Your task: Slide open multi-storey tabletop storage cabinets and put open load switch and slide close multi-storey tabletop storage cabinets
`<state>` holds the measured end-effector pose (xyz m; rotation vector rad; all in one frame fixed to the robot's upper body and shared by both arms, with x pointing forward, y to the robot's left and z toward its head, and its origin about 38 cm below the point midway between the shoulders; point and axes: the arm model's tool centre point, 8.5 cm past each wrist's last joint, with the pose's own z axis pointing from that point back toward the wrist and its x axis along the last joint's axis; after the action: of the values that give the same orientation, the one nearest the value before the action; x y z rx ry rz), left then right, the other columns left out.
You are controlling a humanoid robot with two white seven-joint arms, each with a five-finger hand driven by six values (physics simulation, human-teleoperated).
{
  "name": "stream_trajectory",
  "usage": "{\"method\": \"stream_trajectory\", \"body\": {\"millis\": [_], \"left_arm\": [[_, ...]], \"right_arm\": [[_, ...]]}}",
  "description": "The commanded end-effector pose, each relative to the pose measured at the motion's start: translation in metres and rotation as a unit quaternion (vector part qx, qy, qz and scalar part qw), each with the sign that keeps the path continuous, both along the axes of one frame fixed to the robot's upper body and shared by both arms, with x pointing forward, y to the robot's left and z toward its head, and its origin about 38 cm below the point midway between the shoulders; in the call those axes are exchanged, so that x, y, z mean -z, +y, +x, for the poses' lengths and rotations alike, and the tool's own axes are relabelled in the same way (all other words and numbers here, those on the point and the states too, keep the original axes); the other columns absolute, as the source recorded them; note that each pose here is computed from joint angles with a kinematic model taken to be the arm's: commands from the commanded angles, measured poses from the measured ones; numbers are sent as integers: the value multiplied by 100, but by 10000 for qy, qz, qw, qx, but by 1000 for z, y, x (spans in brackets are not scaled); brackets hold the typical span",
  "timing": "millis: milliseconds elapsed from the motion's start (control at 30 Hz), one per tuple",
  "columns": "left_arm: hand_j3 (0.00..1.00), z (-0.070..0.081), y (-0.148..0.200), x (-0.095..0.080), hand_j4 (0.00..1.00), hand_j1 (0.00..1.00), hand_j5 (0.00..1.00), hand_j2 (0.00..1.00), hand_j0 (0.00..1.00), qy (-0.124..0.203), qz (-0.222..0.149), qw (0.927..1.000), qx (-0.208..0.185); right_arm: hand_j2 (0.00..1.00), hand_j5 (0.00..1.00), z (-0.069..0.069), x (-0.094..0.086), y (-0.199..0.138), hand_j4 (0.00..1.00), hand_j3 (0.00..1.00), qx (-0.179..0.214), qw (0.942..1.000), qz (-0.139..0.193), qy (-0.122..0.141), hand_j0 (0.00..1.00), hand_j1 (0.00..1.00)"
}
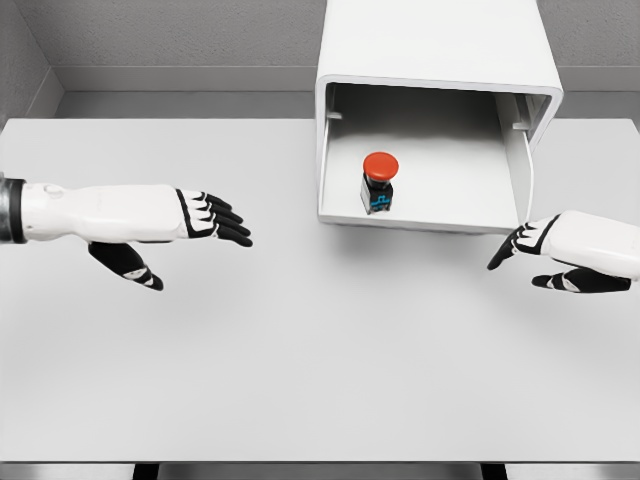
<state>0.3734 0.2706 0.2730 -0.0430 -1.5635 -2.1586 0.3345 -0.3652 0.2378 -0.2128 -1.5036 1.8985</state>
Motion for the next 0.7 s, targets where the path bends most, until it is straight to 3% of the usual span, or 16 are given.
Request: {"method": "stream_trajectory", "body": {"millis": [0,233,500,667], "left_arm": [[100,1,1,1,100,100,100,100,100,31,-23,10000,-38],[100,1,-1,4,100,100,100,100,100,71,-45,10000,-20],[100,0,-2,4,100,100,100,100,100,74,-44,10000,-3],[100,0,-2,4,100,100,100,100,100,74,-44,10000,-3]], "right_arm": [[69,69,2,0,-4,69,69,73,10000,30,23,69,69],[70,70,8,-8,-10,70,70,177,9998,44,-90,70,70],[71,71,12,-3,-21,71,71,364,9993,61,1,71,71],[71,71,-1,-5,3,71,71,-68,10000,-25,-37,71,71]]}}
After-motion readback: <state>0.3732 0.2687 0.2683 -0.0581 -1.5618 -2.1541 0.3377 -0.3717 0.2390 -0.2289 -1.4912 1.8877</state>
